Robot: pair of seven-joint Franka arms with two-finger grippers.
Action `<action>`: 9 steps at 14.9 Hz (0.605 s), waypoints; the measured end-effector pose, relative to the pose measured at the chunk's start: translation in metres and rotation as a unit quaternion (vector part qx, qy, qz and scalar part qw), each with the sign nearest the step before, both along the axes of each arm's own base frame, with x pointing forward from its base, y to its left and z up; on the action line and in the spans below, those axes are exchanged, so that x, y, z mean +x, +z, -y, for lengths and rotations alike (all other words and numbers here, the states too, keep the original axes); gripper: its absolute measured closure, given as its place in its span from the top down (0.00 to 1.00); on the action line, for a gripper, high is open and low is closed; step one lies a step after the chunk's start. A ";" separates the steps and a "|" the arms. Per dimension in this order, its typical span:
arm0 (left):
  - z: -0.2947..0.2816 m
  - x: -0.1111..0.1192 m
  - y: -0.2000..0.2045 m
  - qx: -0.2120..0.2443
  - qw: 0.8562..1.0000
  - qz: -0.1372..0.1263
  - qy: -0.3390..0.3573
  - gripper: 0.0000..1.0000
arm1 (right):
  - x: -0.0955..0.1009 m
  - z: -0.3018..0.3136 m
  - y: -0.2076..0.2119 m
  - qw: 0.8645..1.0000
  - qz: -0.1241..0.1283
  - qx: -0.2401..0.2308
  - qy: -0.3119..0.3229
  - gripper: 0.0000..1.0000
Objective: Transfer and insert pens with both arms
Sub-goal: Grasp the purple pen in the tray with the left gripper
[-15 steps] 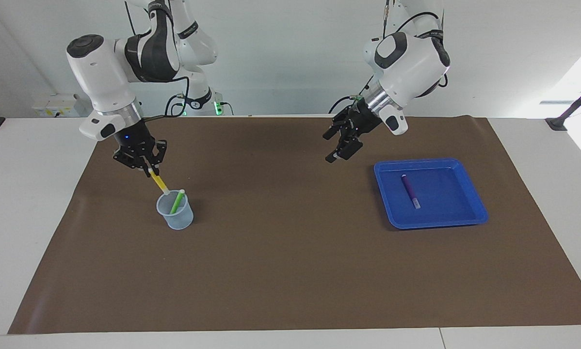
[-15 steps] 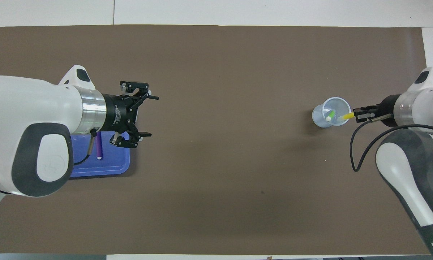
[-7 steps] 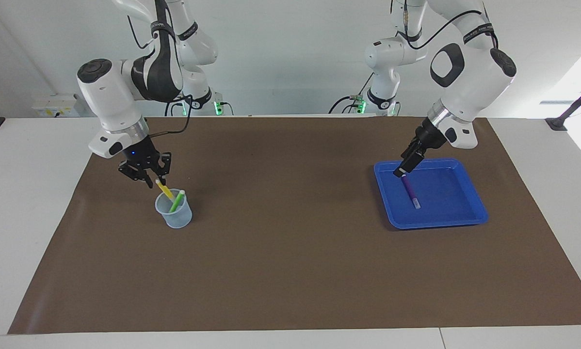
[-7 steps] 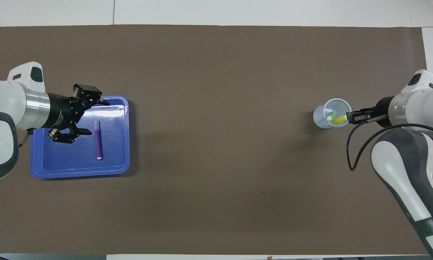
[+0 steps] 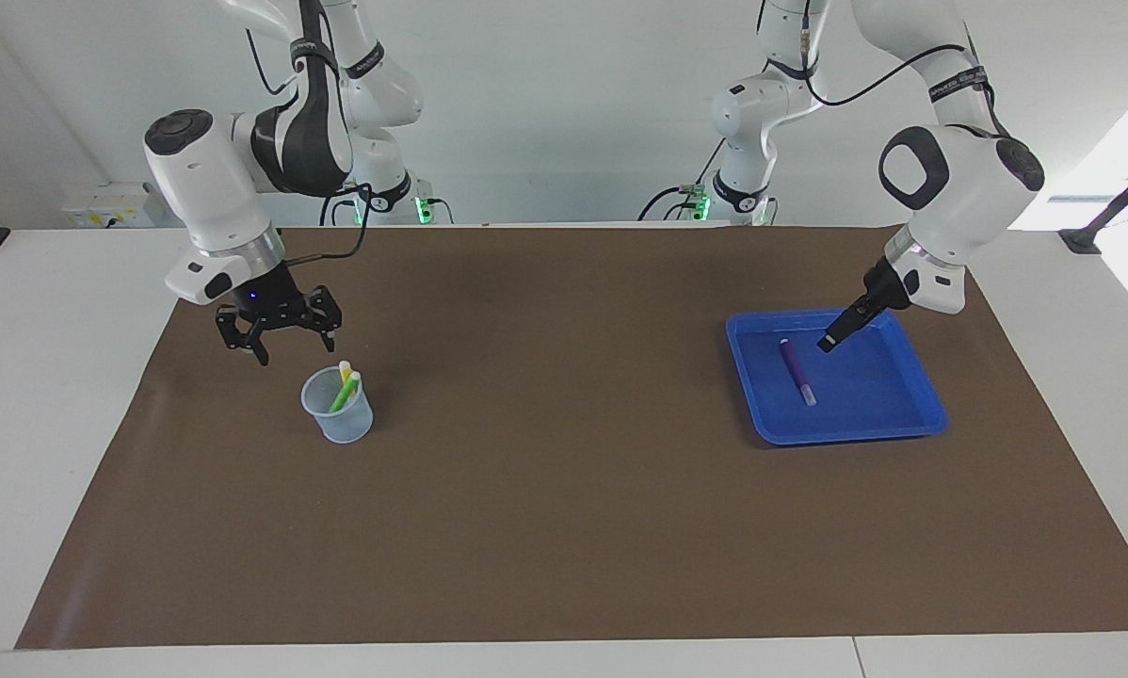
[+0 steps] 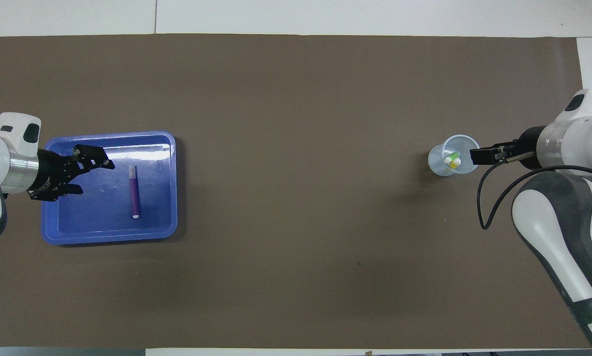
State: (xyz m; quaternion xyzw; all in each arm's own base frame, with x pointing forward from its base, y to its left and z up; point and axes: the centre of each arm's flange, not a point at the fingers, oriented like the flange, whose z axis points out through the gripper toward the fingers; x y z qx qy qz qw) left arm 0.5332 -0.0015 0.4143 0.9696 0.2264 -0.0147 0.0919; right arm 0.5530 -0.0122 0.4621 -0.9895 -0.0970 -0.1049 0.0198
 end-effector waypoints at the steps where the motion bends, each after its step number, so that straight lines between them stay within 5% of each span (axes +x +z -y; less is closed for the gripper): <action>1: 0.001 0.002 -0.009 0.020 0.999 0.001 -0.027 1.00 | 0.002 0.001 0.008 1.000 0.004 0.001 -0.005 1.00; 4: 0.018 0.007 -0.033 0.069 0.993 -0.004 -0.098 1.00 | 0.007 0.007 0.036 0.999 -0.008 0.008 -0.032 1.00; 9: 0.038 0.018 -0.068 0.075 0.988 0.002 -0.135 1.00 | 0.006 0.011 0.108 0.994 -0.042 -0.006 -0.100 1.00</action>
